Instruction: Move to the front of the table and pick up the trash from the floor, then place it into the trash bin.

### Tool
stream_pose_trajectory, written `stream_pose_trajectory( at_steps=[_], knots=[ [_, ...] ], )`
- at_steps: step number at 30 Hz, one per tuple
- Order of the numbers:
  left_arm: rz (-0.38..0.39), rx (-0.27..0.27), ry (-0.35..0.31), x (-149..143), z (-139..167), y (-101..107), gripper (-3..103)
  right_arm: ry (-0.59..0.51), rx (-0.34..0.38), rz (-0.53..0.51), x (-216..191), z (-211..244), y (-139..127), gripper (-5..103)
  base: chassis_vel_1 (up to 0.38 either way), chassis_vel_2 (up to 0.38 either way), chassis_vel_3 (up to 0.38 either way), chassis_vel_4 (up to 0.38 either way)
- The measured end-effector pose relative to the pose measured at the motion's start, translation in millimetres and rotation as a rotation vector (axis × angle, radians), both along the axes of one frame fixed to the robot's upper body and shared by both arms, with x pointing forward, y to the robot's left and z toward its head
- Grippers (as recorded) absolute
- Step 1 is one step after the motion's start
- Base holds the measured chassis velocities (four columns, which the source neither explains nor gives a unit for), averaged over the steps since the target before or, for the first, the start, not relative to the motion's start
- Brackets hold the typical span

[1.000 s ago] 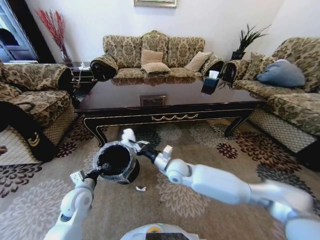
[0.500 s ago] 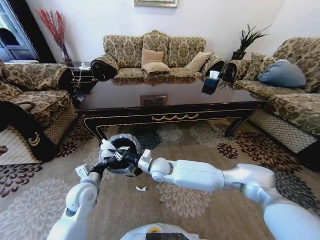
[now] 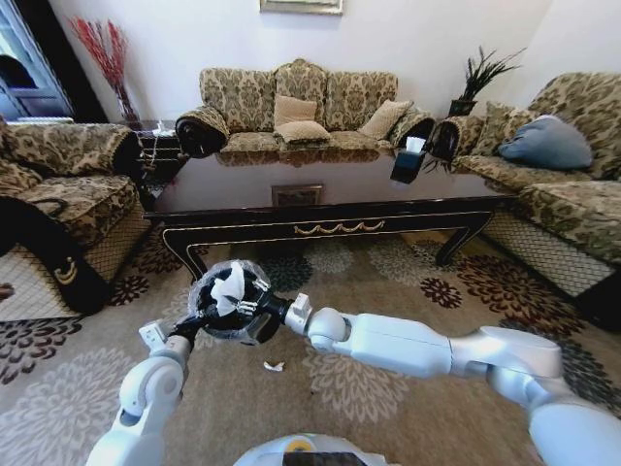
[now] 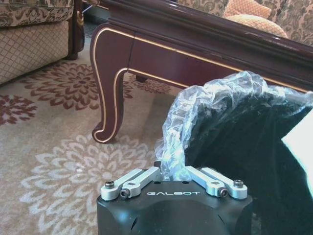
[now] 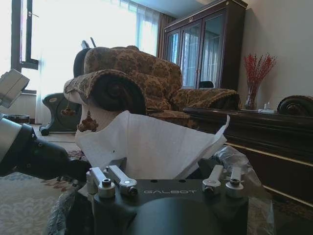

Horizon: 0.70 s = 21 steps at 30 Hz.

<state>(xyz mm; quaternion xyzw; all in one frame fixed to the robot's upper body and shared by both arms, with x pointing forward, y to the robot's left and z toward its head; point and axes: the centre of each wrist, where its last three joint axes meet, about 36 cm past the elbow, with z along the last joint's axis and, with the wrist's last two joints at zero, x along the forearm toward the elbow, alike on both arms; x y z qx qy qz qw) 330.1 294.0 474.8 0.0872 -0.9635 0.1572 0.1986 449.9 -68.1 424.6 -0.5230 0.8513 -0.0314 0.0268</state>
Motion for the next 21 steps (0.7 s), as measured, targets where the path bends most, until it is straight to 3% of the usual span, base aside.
stream_pose_trajectory(
  at_steps=[4, 5, 21],
  knots=[
    [0.008, 0.003, -0.006, -0.2, 1.0, 3.1, 3, -0.009, -0.021, -0.004, -1.0, -5.4, -9.9, 89, 0.0, 0.0, 0.0, 0.0],
    [0.011, 0.004, -0.007, -0.2, 1.4, 4.2, 3, -0.012, -0.027, -0.005, -1.0, -7.3, -13.4, 97, 0.0, 0.0, 0.0, 0.0],
    [0.02, 0.005, -0.009, -0.2, 1.1, 8.3, 3, -0.078, -0.074, -0.032, 9.0, -13.2, -35.3, 100, 0.0, 0.0, 0.0, 0.0]
  ],
)
